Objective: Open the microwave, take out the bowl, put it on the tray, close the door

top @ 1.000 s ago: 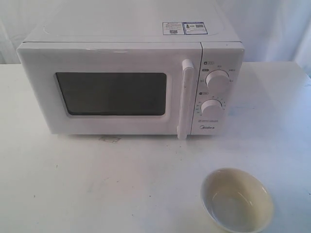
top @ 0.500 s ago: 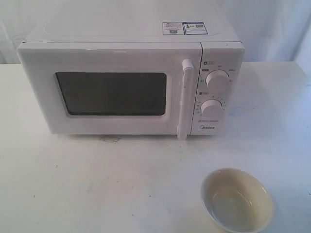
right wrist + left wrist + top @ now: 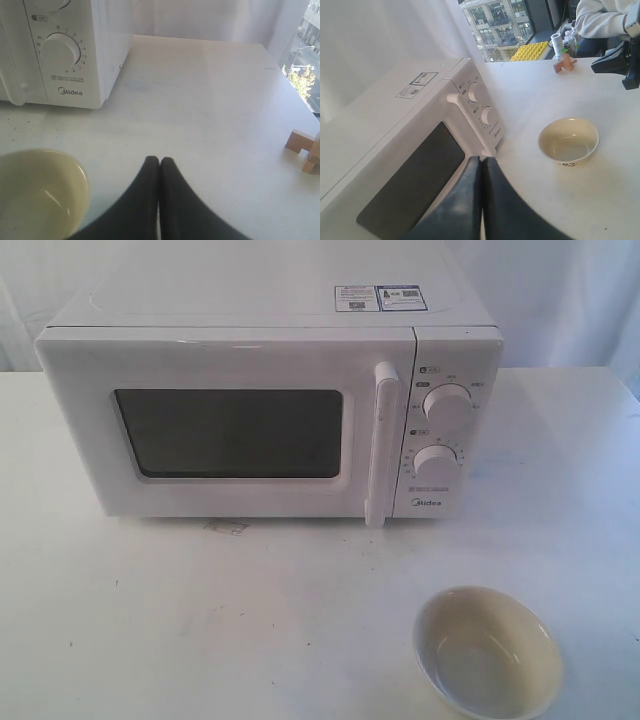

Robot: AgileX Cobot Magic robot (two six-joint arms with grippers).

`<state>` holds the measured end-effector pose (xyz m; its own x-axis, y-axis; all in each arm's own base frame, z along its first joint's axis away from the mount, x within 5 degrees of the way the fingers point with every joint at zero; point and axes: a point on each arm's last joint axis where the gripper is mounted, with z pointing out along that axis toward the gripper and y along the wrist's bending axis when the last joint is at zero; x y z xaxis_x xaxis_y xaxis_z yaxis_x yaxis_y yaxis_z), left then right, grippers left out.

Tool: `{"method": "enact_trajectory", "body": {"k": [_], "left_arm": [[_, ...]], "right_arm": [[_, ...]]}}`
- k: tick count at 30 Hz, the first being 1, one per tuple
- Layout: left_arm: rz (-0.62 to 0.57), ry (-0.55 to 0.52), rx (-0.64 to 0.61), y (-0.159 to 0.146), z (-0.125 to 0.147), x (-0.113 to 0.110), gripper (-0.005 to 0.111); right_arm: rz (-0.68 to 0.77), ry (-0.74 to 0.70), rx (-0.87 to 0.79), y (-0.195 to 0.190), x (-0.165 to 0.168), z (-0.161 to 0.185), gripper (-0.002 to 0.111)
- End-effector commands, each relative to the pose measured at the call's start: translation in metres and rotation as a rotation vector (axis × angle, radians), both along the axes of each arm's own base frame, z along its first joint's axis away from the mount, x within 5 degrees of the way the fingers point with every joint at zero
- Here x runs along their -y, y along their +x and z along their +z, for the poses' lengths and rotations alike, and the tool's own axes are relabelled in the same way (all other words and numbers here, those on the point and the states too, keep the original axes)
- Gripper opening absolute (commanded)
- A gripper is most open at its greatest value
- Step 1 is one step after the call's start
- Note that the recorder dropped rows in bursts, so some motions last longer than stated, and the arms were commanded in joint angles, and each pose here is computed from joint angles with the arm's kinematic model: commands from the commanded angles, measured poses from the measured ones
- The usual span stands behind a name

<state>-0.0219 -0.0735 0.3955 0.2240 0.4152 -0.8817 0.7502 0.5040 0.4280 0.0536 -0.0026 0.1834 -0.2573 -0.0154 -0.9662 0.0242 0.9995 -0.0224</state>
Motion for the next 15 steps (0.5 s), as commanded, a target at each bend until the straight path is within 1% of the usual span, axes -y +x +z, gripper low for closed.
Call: {"method": "enact_trajectory", "body": {"k": [1, 15], "left_arm": [[-0.010, -0.010, 0.004, -0.0032, 0.0017, 0.0008, 0.000], [-0.005, -0.004, 0.003, -0.0028, 0.0013, 0.0004, 0.000]], "right_arm": [[-0.008, -0.001, -0.001, -0.0003, 0.0004, -0.0016, 0.000], [-0.008, -0.001, -0.001, -0.0003, 0.0004, -0.0016, 0.000]]}}
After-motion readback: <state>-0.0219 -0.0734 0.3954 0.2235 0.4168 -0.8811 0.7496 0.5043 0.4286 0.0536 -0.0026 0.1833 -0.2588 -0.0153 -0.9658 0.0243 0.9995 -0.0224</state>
